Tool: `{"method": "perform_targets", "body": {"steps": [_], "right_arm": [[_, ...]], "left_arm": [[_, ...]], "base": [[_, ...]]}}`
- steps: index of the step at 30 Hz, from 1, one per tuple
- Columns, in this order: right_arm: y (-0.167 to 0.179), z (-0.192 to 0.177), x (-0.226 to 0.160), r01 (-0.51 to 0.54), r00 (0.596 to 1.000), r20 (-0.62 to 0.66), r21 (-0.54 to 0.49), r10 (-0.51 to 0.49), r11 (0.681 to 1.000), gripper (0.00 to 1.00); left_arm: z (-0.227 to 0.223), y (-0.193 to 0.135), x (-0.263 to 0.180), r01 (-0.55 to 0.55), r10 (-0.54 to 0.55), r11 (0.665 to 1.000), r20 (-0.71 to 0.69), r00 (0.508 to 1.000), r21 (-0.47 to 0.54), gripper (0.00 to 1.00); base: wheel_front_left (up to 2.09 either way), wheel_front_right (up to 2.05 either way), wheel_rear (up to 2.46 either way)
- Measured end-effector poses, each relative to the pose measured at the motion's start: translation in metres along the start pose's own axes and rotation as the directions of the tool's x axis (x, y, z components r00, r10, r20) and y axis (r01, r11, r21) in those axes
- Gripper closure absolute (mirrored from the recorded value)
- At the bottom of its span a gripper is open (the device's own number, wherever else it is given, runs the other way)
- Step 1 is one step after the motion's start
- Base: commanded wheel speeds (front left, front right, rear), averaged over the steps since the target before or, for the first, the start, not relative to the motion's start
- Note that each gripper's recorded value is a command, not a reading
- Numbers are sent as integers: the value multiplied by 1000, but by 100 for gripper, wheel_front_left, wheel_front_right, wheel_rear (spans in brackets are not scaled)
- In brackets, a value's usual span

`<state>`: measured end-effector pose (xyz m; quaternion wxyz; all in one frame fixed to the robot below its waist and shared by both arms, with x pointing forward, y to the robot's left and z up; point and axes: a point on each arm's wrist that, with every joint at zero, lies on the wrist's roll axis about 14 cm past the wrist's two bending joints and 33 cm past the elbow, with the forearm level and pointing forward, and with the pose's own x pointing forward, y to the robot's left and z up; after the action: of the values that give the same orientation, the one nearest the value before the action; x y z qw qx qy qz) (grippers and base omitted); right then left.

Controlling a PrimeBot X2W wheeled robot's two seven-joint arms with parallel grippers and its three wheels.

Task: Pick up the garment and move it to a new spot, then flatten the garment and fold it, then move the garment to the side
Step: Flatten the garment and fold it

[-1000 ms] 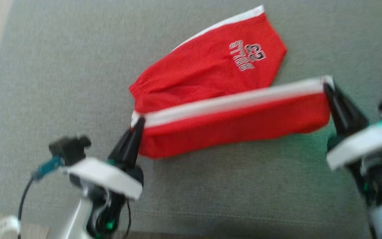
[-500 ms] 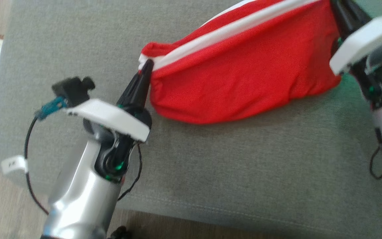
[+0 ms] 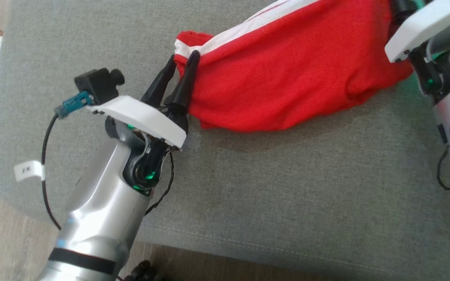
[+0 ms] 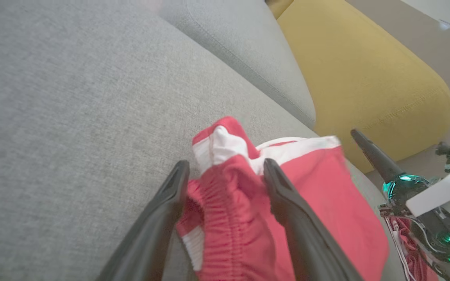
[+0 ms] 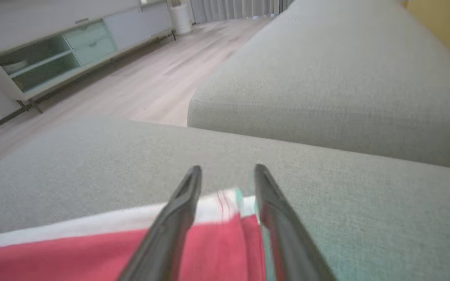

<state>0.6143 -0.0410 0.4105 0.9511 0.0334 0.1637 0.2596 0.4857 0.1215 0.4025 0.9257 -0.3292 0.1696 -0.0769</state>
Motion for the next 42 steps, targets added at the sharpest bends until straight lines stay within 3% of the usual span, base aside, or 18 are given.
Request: {"method": "perform_targets", "body": {"steps": [8,13,20,31,42], "right_arm": [[-2,42,-24,34,967,253,-52,-20,998,0],[-13,39,-62,109,949,306,-67,-84,992,0],[-8,28,-121,199,921,345,-17,-181,980,0],[5,-3,-207,317,909,267,57,-320,947,0],[6,-1,-229,350,899,257,71,-356,934,0]], "left_arm": [[26,6,-11,-33,9,982,129,992,185,0],[57,3,-25,-102,24,947,250,968,305,0],[90,-26,-47,-121,-60,891,378,924,437,0],[58,-27,-71,-108,-59,861,310,949,497,0],[47,-20,-82,-117,-39,855,289,957,504,0]], "base": [[0,0,0],[0,0,0],[0,0,0],[0,0,0],[0,0,0]]}}
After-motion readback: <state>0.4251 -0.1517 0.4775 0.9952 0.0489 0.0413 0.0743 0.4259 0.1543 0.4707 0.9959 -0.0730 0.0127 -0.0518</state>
